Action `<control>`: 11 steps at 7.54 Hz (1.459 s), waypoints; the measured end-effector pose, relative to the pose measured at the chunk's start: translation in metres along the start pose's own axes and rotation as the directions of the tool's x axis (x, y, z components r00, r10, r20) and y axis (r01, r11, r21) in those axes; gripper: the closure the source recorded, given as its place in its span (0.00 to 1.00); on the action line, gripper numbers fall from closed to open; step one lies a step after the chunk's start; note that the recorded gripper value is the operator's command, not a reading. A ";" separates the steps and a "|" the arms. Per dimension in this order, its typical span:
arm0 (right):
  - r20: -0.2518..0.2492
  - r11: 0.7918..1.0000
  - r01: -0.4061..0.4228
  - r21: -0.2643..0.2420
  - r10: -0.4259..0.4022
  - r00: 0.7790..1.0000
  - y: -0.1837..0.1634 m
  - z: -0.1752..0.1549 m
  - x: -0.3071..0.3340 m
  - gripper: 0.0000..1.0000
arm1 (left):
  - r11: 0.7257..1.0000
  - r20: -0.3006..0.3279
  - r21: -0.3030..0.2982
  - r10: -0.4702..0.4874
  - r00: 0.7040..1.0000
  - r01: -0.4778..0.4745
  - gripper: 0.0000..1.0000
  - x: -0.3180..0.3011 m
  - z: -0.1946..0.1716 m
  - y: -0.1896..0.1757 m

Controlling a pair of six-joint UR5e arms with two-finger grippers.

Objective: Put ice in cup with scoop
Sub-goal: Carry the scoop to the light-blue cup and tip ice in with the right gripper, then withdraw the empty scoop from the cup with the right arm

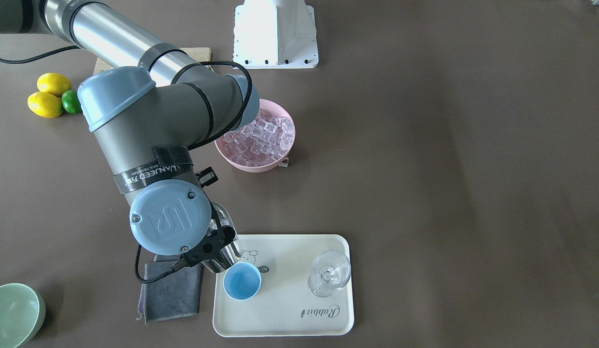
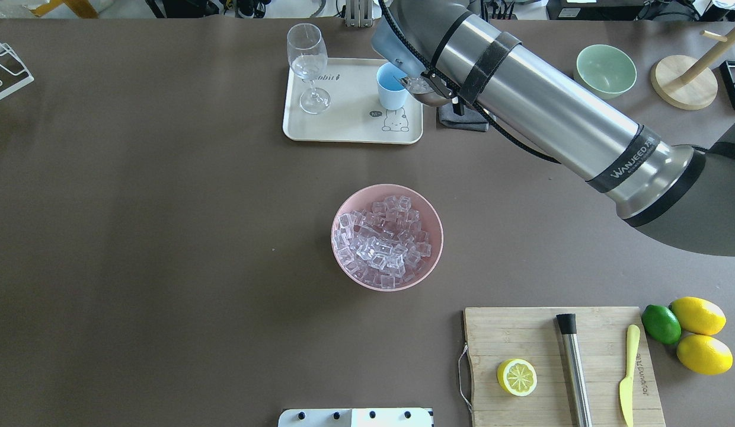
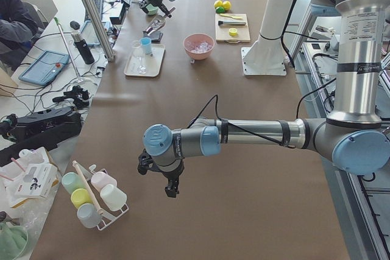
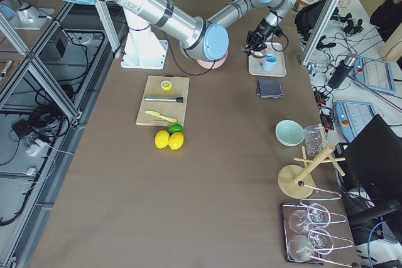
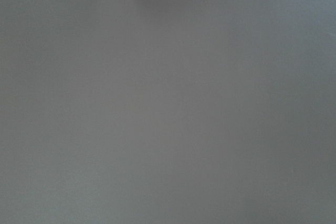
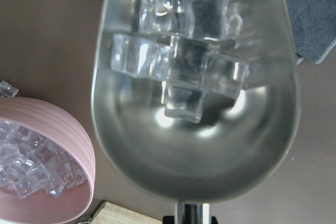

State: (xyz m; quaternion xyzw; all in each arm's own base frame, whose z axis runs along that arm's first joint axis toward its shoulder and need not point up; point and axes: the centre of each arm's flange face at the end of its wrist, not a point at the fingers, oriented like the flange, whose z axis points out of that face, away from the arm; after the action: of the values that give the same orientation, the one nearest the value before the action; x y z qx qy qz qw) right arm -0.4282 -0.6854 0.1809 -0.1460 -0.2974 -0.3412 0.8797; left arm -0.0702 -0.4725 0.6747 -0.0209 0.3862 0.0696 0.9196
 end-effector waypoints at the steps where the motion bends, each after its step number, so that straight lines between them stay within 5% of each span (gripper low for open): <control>1: -0.003 1.000 0.014 -0.023 -0.014 1.000 -0.002 -0.002 0.000 1.00 | 0.999 -0.002 0.002 -0.039 0.999 0.039 0.02 -0.005 -0.001 0.001; 6: -0.018 0.995 0.029 -0.099 -0.031 0.999 -0.020 -0.009 -0.001 1.00 | 0.993 -0.001 0.001 -0.115 0.993 0.115 0.02 -0.011 0.002 -0.002; 11: -0.022 0.994 0.034 -0.100 -0.036 0.999 -0.021 -0.014 0.000 1.00 | 0.993 0.000 0.000 -0.119 0.993 0.119 0.02 -0.011 0.003 -0.003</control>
State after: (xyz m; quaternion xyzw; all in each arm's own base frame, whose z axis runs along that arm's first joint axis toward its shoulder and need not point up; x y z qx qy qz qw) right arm -0.4365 -0.7067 0.1707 -0.1805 -0.2719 -0.3727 0.8687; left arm -0.0754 -0.4767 0.6850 -0.0438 0.3841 0.0148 0.9221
